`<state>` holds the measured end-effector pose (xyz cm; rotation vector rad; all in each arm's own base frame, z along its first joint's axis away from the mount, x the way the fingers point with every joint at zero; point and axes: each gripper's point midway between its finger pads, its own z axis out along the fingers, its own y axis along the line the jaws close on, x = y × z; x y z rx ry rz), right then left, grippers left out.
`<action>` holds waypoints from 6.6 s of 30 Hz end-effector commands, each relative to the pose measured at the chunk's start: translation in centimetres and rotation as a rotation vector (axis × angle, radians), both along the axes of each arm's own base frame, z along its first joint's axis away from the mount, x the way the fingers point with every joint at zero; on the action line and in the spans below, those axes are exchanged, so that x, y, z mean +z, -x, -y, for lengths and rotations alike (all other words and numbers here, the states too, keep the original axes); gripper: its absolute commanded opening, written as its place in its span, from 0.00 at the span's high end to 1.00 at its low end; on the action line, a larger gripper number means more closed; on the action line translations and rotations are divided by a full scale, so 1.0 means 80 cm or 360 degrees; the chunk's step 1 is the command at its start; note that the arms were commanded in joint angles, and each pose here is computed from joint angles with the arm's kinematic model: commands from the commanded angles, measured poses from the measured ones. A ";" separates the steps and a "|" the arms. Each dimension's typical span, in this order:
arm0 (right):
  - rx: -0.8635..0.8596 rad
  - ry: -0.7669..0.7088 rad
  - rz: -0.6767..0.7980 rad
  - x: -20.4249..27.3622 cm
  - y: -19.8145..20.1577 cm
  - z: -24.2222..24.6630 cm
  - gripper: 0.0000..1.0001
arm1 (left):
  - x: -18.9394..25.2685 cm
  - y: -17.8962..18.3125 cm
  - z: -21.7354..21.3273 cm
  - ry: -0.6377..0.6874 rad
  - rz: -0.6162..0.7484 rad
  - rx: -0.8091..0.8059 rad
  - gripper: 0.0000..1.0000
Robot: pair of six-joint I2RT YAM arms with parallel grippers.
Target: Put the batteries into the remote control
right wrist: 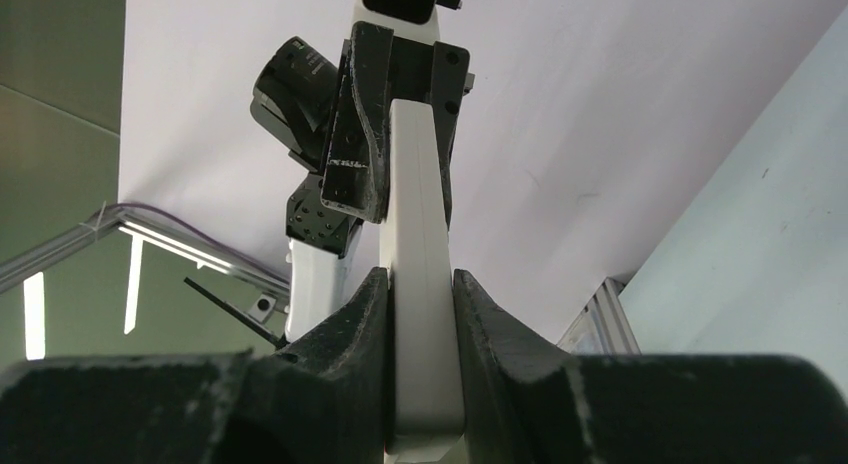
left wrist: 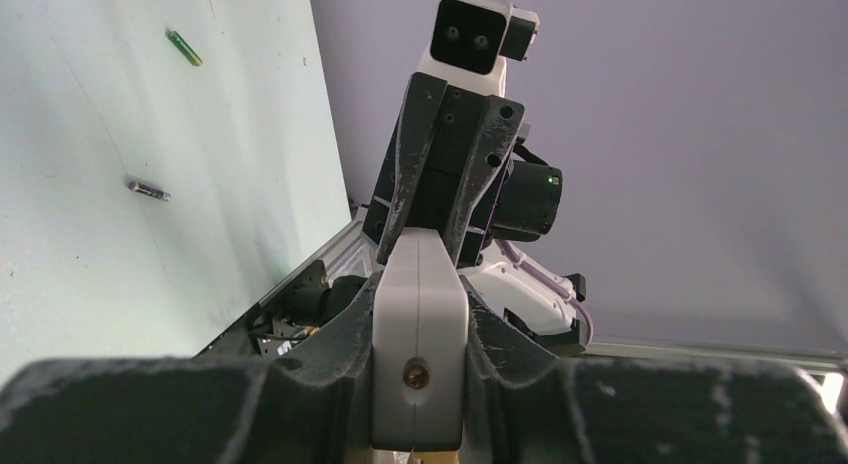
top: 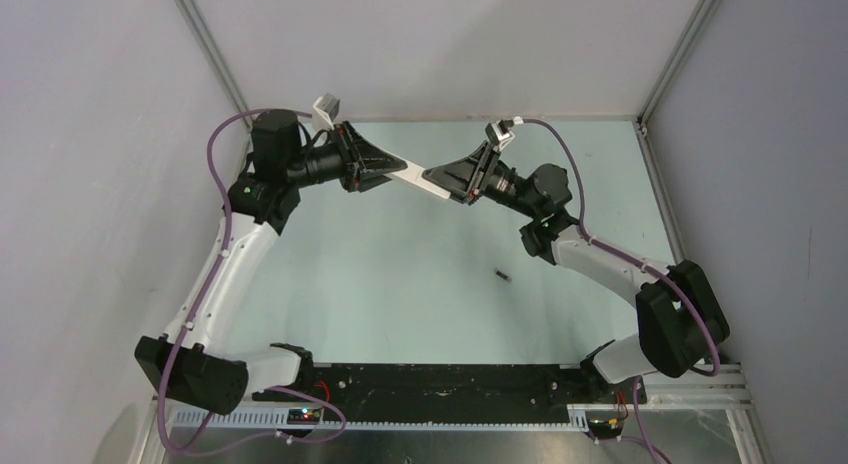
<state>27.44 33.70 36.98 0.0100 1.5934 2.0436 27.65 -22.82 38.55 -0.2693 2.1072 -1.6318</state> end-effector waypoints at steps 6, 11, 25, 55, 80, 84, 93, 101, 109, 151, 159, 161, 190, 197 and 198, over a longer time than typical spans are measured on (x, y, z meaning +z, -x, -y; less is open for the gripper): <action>0.0254 0.0404 0.0021 -0.098 0.026 0.010 0.88 | 0.103 -0.003 -0.016 0.0148 0.0425 0.0068 1.00; 0.0296 0.0428 0.0050 -0.101 0.030 0.016 0.90 | 0.101 -0.005 -0.016 0.0143 0.0424 0.0063 1.00; 0.0320 0.0320 -0.0039 -0.055 0.029 -0.002 0.85 | 0.078 -0.004 -0.014 0.0078 0.0455 0.0070 1.00; 0.0150 0.0660 -0.0442 -0.125 -0.006 -0.001 0.51 | -0.010 -0.048 -0.005 -0.0133 0.0399 0.0081 1.00; 0.0002 0.0842 -0.0339 -0.144 -0.012 0.021 1.00 | -0.084 -0.061 -0.013 -0.0374 0.0483 0.0036 1.00; -0.0059 0.0961 -0.0340 -0.161 -0.012 0.035 1.00 | -0.120 -0.074 -0.034 -0.0576 0.0482 0.0157 1.00; -0.0142 0.1256 -0.0476 -0.258 -0.033 0.044 1.00 | -0.184 -0.066 -0.058 -0.0753 0.0336 0.0180 1.00; -0.0091 0.1358 -0.0668 -0.331 -0.038 0.031 0.78 | -0.199 -0.047 -0.057 -0.0753 0.0306 0.0121 1.00; -0.0074 0.1398 -0.0841 -0.373 -0.038 0.029 0.78 | -0.203 -0.040 -0.058 -0.0762 0.0306 0.0097 1.00; -0.0439 0.1537 0.0892 -0.131 0.069 0.026 0.18 | -0.144 0.085 0.008 -0.0500 0.0992 -0.0698 1.00; -0.0672 0.1504 0.0325 -0.176 0.027 0.117 0.30 | -0.140 0.086 -0.002 -0.0577 0.1165 -0.0664 1.00; -0.0715 0.1661 0.0197 -0.210 0.017 0.142 0.36 | -0.138 0.087 -0.002 -0.0567 0.1168 -0.0669 1.00; -0.0768 0.2330 -0.0751 -0.432 -0.032 0.203 1.00 | -0.133 0.085 0.000 -0.0549 0.1119 -0.0651 1.00; -0.0607 0.2362 -0.0724 -0.439 -0.019 0.194 1.00 | -0.134 0.082 0.000 -0.0559 0.1120 -0.0645 1.00; -0.0586 0.2372 -0.0710 -0.439 -0.017 0.194 1.00 | -0.134 0.082 0.000 -0.0559 0.1117 -0.0644 1.00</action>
